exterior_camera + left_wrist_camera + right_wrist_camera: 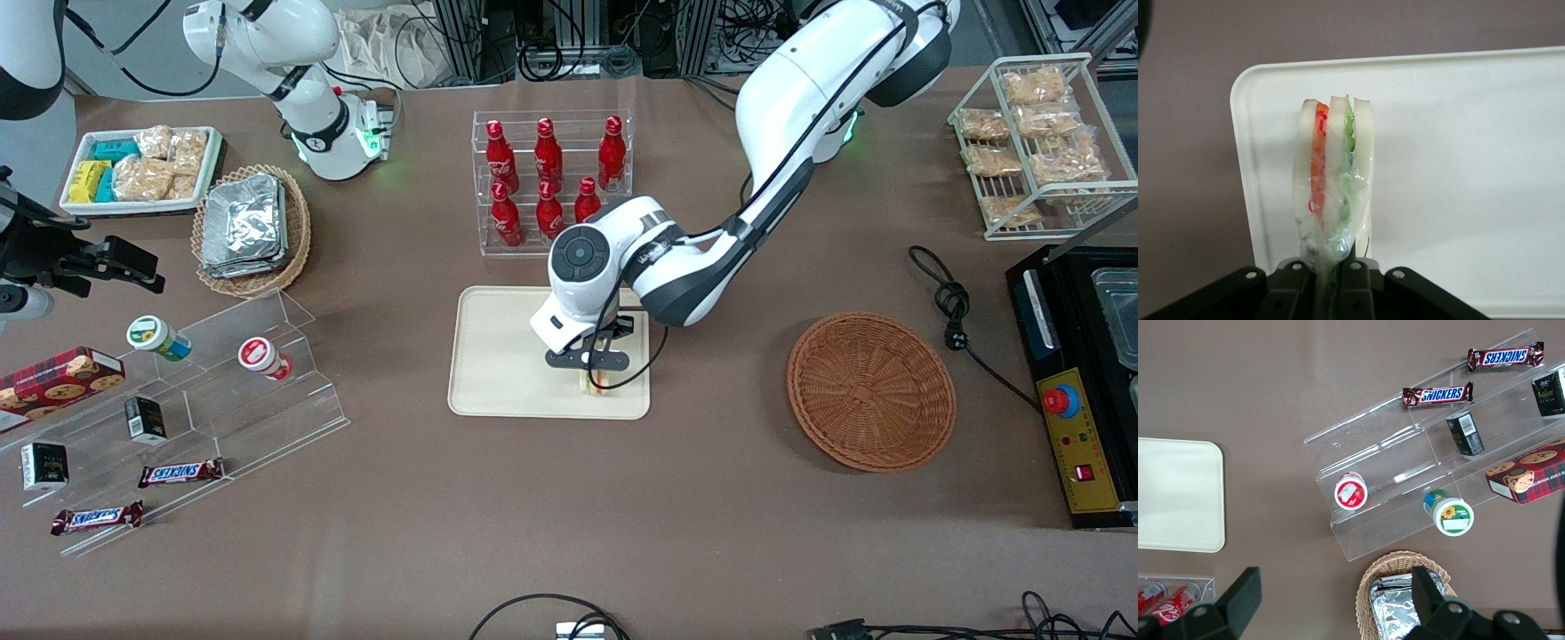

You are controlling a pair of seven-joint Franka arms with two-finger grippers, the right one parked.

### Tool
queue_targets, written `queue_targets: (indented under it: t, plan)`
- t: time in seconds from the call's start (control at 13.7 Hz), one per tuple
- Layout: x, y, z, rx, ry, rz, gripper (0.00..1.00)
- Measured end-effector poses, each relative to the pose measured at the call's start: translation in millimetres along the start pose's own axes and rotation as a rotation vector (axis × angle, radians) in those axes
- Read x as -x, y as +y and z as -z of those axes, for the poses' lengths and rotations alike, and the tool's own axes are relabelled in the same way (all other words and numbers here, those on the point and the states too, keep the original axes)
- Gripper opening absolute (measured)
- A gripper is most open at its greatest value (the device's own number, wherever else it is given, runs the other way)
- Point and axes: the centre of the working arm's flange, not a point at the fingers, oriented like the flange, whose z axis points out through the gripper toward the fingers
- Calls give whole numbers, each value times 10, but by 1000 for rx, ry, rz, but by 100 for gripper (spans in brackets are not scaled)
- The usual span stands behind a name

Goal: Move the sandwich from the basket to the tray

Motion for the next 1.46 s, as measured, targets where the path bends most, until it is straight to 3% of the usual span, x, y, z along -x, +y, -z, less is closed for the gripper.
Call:
queue_targets:
  t: [0.22,0.59,0.73,0.95,1.17,1.32,1.46]
  plan:
    - [-6,-16,-292,-54,19,10,14]
    - [-13,12,-427,-54,26,19,19]
    - [-20,11,-418,-53,29,31,32]
    - [-67,9,-324,-39,48,111,63]
    - [-133,1,204,0,124,165,94]
    - [-116,-84,783,7,187,206,100]
    - [-117,-359,1363,-6,220,258,100]
